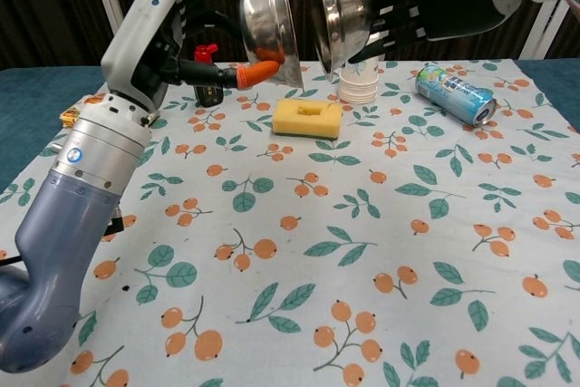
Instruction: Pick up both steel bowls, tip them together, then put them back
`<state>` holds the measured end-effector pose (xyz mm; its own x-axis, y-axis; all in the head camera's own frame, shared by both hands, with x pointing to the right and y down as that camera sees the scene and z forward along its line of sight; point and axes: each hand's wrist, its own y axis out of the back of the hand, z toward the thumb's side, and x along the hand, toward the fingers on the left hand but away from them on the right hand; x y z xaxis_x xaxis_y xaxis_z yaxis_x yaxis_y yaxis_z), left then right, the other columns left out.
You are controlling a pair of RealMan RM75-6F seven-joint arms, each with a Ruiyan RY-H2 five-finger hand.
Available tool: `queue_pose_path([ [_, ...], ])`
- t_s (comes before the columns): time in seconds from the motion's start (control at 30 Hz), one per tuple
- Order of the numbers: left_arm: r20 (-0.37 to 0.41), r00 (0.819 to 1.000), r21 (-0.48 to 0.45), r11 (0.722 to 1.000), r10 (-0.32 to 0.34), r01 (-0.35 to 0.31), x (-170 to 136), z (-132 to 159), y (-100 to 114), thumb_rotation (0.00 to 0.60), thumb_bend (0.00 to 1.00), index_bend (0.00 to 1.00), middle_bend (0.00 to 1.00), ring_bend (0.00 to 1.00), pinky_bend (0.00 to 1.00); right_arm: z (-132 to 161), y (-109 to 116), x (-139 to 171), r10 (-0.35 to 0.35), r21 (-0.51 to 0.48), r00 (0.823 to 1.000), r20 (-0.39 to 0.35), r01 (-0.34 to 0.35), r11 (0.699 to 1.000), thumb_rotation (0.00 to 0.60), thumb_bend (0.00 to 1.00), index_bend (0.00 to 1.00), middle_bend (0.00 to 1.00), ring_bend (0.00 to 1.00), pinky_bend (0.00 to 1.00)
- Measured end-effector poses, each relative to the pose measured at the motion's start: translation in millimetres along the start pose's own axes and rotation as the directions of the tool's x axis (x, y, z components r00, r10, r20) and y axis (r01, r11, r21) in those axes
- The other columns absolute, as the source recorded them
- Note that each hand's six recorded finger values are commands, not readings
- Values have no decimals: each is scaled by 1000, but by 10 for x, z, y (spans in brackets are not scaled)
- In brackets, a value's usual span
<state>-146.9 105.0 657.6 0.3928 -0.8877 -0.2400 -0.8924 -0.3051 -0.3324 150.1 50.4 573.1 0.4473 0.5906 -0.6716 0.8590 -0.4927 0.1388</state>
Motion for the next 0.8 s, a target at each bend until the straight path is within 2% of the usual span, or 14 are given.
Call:
queue_pose_path([
  [0.13, 18, 1000, 17, 1000, 2, -3, 24, 12, 72, 600, 103, 400, 230, 192, 418, 31, 135, 21, -37, 26, 999, -14, 38, 999, 600, 206, 416, 281, 453, 466],
  [0.27, 27, 1000, 78, 997, -12, 10, 37, 1, 141, 600, 98, 406, 237, 192, 416, 36, 264, 45, -78, 113, 996, -35, 81, 990, 600, 205, 423, 281, 453, 466],
  [0.33, 28, 999, 135, 991, -23, 19, 42, -14, 188, 600, 95, 412, 253, 192, 416, 31, 325, 55, -98, 168, 994, -47, 104, 980, 600, 205, 428, 281, 453, 466],
  [0.43, 21, 999, 235, 971, -40, 34, 48, -50, 275, 600, 91, 420, 266, 192, 416, 19, 439, 74, -135, 287, 988, -76, 152, 946, 600, 208, 432, 281, 453, 466],
  [0.53, -10, 998, 340, 939, -59, 59, 49, -111, 378, 600, 89, 427, 274, 192, 417, -14, 565, 94, -174, 434, 978, -114, 207, 877, 600, 213, 439, 281, 453, 466],
  [0.63, -72, 995, 422, 902, -69, 93, 36, -175, 454, 600, 87, 432, 274, 192, 418, -76, 681, 111, -202, 581, 967, -153, 253, 774, 600, 214, 445, 281, 453, 466],
  [0.67, -96, 993, 443, 890, -70, 106, 31, -191, 472, 600, 87, 432, 273, 192, 419, -108, 719, 115, -208, 632, 964, -167, 266, 727, 600, 214, 446, 281, 453, 466],
  [0.73, -162, 984, 484, 863, -75, 145, 16, -222, 506, 600, 87, 423, 273, 192, 420, -160, 765, 118, -210, 699, 960, -185, 279, 658, 600, 216, 447, 281, 453, 466],
  [0.77, -195, 978, 498, 851, -77, 166, 8, -234, 518, 600, 87, 418, 273, 192, 421, -197, 785, 118, -208, 738, 959, -193, 281, 614, 600, 216, 447, 281, 453, 466],
  [0.8, -243, 967, 514, 835, -80, 198, -4, -246, 534, 600, 87, 415, 273, 192, 422, -228, 798, 116, -204, 766, 959, -197, 281, 579, 600, 218, 447, 281, 453, 466],
])
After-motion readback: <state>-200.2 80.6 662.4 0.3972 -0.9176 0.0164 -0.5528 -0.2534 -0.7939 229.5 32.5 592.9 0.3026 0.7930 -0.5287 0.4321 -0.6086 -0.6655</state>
